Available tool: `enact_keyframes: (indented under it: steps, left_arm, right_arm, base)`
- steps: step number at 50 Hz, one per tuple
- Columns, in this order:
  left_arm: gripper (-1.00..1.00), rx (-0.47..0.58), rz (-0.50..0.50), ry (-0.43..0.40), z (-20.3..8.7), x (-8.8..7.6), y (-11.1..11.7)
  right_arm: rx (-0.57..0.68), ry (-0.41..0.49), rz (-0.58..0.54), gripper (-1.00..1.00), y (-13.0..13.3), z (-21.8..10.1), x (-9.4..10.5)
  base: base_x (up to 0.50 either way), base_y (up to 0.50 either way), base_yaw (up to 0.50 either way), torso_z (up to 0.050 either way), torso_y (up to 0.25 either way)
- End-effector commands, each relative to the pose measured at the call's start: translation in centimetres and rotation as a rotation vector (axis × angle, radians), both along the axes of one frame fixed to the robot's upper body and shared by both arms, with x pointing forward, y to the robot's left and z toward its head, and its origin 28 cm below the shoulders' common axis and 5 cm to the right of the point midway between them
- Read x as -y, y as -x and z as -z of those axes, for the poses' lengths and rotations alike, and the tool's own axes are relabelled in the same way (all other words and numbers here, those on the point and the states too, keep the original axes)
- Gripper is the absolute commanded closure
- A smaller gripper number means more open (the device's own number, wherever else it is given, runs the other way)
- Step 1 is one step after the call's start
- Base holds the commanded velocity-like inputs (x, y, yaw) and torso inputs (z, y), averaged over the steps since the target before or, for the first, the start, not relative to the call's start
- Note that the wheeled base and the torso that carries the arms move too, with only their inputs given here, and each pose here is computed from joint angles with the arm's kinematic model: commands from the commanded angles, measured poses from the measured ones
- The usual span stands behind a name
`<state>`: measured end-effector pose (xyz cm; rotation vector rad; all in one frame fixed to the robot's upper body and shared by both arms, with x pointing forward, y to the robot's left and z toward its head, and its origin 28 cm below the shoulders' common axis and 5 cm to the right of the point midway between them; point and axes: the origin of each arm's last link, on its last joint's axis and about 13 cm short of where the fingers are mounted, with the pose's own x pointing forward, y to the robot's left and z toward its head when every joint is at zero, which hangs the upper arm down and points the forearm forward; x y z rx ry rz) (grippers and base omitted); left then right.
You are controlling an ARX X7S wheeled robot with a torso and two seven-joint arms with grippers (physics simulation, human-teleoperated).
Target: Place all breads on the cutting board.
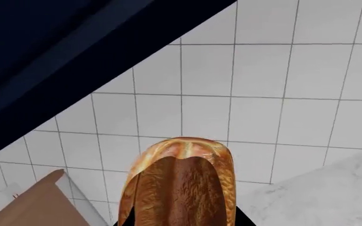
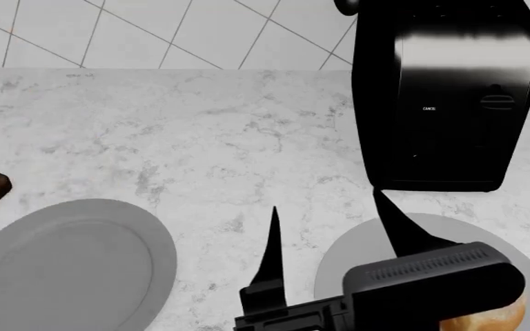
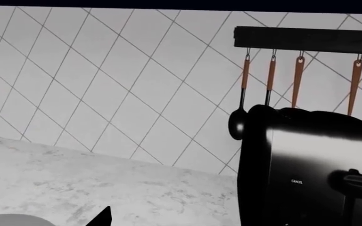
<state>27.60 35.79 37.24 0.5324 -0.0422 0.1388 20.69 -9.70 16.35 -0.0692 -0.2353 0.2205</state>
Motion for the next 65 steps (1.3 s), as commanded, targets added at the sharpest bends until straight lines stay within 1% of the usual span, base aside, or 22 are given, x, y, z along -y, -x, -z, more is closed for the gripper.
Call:
enact_keyframes:
  steps: [1,6,11,14,15,17,26,28,33,39,44,46,48,52,56,58,59,60,61,62,63,65]
  left_arm:
    - [1.0,0.051,-0.073,0.022,-1.1,-0.8,0.3]
    - [1.0,0.072,-0.091,0.031,-1.2,-1.4,1.0]
    - [1.0,0.088,-0.139,0.039,-1.2,-2.3,1.4]
    - [1.0,0.09,-0.149,0.043,-1.1,-2.4,1.5]
    - [1.0,0.095,-0.152,0.046,-1.1,-2.4,1.5]
    - [1.0,0.099,-0.159,0.042,-1.1,-2.5,1.5]
    - [1.0,0.117,-0.178,0.044,-1.5,-2.7,2.2]
    - [1.0,0.119,-0.188,0.049,-1.4,-2.9,2.2]
    - [1.0,0.132,-0.241,0.062,-1.2,-4.5,2.2]
    - [1.0,0.141,-0.261,0.055,-1.6,-4.9,2.5]
    - [1.0,0.142,-0.259,0.045,-1.9,-4.5,2.2]
    - [1.0,0.143,-0.26,0.045,-1.8,-4.7,2.5]
    - [1.0,0.143,-0.255,0.041,-1.9,-4.3,2.3]
    - [1.0,0.143,-0.246,0.032,-2.0,-4.1,2.5]
    - [1.0,0.146,-0.219,0.007,-2.1,-3.3,2.5]
    - [1.0,0.158,-0.202,-0.013,-2.0,-2.7,2.6]
    - [1.0,0.166,-0.2,-0.065,-1.8,-2.1,2.6]
    - [1.0,0.167,-0.191,-0.073,-1.7,-1.9,2.6]
    - [1.0,0.177,-0.158,-0.068,-1.6,-1.4,2.6]
    - [1.0,0.181,-0.151,-0.088,-1.5,-0.9,2.6]
    - [1.0,0.187,-0.138,-0.082,-1.5,-0.8,2.6]
    - [1.0,0.203,-0.117,-0.094,-1.5,-0.1,2.7]
  right_arm:
    - [0.0,-0.007,0.002,-1.0,0.0,0.1,0.1]
    - [0.0,-0.005,0.002,-1.0,0.0,0.1,0.0]
    - [0.0,-0.002,0.001,-1.0,0.0,0.0,0.0]
    - [0.007,-0.019,-0.002,-1.0,0.0,-0.2,0.0]
    - [0.015,0.004,0.002,-1.0,0.0,-0.1,0.0]
    - [0.021,-0.012,-0.005,-1.0,0.1,-0.2,0.0]
    - [0.033,0.0,-0.003,-1.0,0.2,-0.3,0.0]
    - [0.034,0.0,-0.002,-1.0,0.2,-0.3,0.0]
    - [0.035,0.001,0.001,-1.0,0.2,-0.4,0.1]
    - [0.037,0.002,-0.003,-1.0,0.2,-0.4,0.0]
    - [0.037,0.003,-0.004,-1.0,0.2,-0.4,0.0]
    - [0.04,0.002,-0.002,-1.0,0.3,-0.4,0.1]
    - [0.041,0.001,-0.001,-1.0,0.3,-0.4,0.1]
    - [0.042,-0.001,0.003,-1.0,0.3,-0.3,0.2]
    - [0.051,0.001,0.019,-1.0,0.3,-0.5,0.5]
    - [0.075,0.022,0.053,-1.0,0.3,-0.9,0.8]
    - [0.106,0.034,0.088,-1.0,0.4,-1.6,1.2]
    - [0.118,0.057,0.129,-1.0,0.4,-2.0,1.6]
    - [0.117,0.062,0.135,-1.0,0.5,-2.2,1.8]
    - [0.135,0.085,0.171,-1.0,0.7,-2.7,2.4]
    - [0.134,0.091,0.176,-1.0,0.8,-2.9,2.5]
    - [0.158,0.117,0.244,-1.0,1.7,-3.7,3.3]
  base:
    - [0.0,0.0,0.0,0.0,0.0]
    - [0.0,0.0,0.0,0.0,0.0]
    - [0.0,0.0,0.0,0.0,0.0]
    - [0.0,0.0,0.0,0.0,0.0]
    - [0.0,0.0,0.0,0.0,0.0]
    - [0.0,0.0,0.0,0.0,0.0]
    - [0.0,0.0,0.0,0.0,0.0]
    - [0.0,0.0,0.0,0.0,0.0]
    - [0.0,0.0,0.0,0.0,0.002]
    - [0.0,0.0,0.0,0.0,0.0]
    - [0.0,0.0,0.0,0.0,0.0]
    - [0.0,0.0,0.0,0.0,0.0]
    - [0.0,0.0,0.0,0.0,0.0]
    - [0.0,0.0,0.0,0.0,0.0]
    - [0.0,0.0,0.0,0.0,0.0]
    - [0.0,0.0,0.0,0.0,0.0]
    - [0.0,0.0,0.0,0.0,0.0]
    - [0.0,0.0,0.0,0.0,0.0]
    - [0.0,0.0,0.0,0.0,0.0]
    - [0.0,0.0,0.0,0.0,0.0]
    - [0.0,0.0,0.0,0.0,0.0]
    - [0.0,0.0,0.0,0.0,0.0]
